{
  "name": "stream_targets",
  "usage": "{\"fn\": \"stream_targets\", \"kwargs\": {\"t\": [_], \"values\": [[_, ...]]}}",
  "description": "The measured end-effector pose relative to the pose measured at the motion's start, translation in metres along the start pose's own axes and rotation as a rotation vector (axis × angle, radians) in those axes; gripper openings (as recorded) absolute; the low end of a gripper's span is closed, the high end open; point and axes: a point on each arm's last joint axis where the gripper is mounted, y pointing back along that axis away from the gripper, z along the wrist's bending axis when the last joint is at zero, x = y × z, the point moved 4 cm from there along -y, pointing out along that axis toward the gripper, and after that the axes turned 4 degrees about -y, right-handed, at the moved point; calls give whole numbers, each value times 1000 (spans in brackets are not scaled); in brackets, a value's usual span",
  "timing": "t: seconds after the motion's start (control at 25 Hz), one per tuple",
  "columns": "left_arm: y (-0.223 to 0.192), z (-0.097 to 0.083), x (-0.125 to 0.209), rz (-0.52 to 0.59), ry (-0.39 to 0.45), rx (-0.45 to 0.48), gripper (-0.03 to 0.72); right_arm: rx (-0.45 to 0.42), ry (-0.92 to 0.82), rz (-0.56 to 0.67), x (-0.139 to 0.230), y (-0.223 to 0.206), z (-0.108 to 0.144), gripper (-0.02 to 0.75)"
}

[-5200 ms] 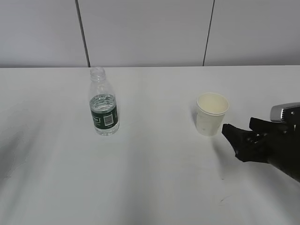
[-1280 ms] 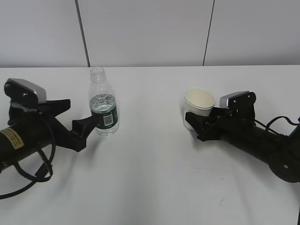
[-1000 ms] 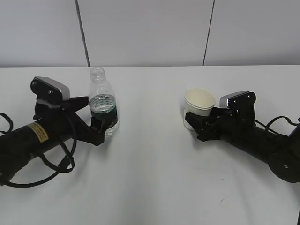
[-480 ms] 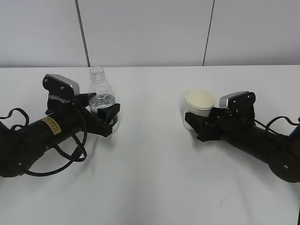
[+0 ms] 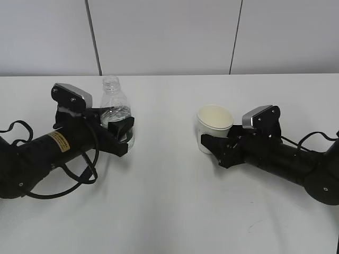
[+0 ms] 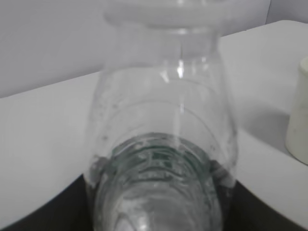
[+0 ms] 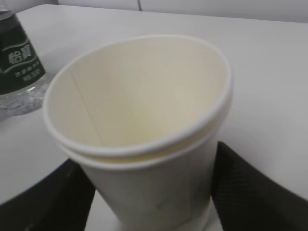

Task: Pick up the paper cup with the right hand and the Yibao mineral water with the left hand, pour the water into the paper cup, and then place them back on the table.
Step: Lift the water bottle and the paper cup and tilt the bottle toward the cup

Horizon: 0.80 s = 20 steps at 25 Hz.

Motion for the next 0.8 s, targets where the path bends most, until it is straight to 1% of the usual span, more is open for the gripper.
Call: {"fn": "stream_targets", "kwargs": {"t": [0.12,0.36,0.6,0.8], "values": [[1,-1,-4,23,-20,16,375,-60,7,7,-1,-3,6,549],[7,-2,-13,120,-82,43,375,-182,16,22,-5,-10,21,549],[16,-3,-29,178,-172,66,372,-299,39,38,-6,-21,50,538],[27,1,-46,233,-273,55,372,-374,42,50,-7,-27,67,533]]}}
